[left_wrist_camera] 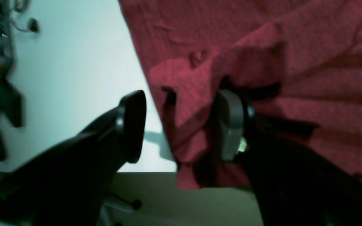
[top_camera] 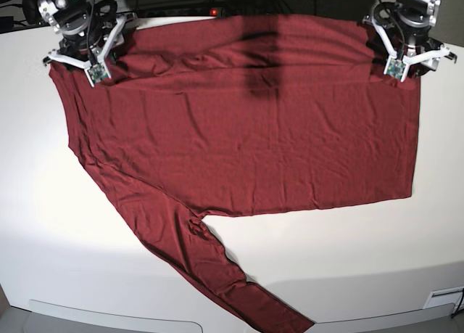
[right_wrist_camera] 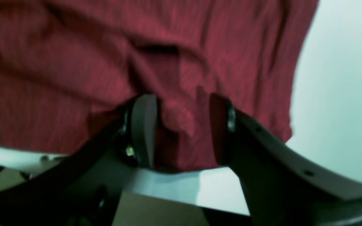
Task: Fold the T-shirt properly
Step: 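Release the shirt edge and open both grippers, then move both grippers outward over the shirt toward its hem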
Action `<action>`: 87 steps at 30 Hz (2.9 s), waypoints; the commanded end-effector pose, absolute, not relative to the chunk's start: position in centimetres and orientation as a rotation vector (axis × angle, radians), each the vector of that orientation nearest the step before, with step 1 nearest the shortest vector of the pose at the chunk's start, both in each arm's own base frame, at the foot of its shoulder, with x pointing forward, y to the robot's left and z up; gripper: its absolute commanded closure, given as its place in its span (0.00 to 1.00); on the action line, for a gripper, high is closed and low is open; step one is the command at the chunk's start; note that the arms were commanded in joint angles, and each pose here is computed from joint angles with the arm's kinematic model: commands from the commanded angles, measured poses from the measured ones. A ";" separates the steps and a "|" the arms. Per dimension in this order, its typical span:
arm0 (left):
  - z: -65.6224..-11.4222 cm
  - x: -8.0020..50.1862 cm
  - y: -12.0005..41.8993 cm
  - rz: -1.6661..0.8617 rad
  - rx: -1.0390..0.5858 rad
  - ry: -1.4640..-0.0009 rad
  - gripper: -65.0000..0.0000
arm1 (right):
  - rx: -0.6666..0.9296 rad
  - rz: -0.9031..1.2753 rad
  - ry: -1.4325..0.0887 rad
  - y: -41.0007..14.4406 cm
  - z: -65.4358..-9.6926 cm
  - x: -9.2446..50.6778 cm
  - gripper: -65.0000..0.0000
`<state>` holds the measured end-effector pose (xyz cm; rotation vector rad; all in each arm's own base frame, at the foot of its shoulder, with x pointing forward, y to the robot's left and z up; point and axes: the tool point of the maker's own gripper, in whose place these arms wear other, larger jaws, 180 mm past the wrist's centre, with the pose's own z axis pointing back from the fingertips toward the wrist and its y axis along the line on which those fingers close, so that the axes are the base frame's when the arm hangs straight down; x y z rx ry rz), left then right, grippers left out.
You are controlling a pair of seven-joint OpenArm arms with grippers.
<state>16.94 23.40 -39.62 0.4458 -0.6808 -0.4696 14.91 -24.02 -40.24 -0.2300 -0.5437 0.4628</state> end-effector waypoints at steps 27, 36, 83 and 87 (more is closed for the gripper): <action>-32.6 26.6 24.4 -0.444 0.521 -0.947 0.49 | -0.207 0.447 -0.755 -22.0 -35.4 20.3 0.58; -31.3 28.1 25.5 -0.383 0.570 -0.957 0.49 | -0.237 0.447 -0.866 -22.0 -33.1 23.7 0.58; -21.4 36.1 20.5 -0.205 0.457 -1.431 0.30 | 0.026 0.169 -1.287 -14.6 -23.2 34.6 0.49; -19.7 37.1 20.5 -0.191 0.459 -1.478 0.30 | 0.008 0.161 -1.348 -14.5 -21.2 36.0 0.49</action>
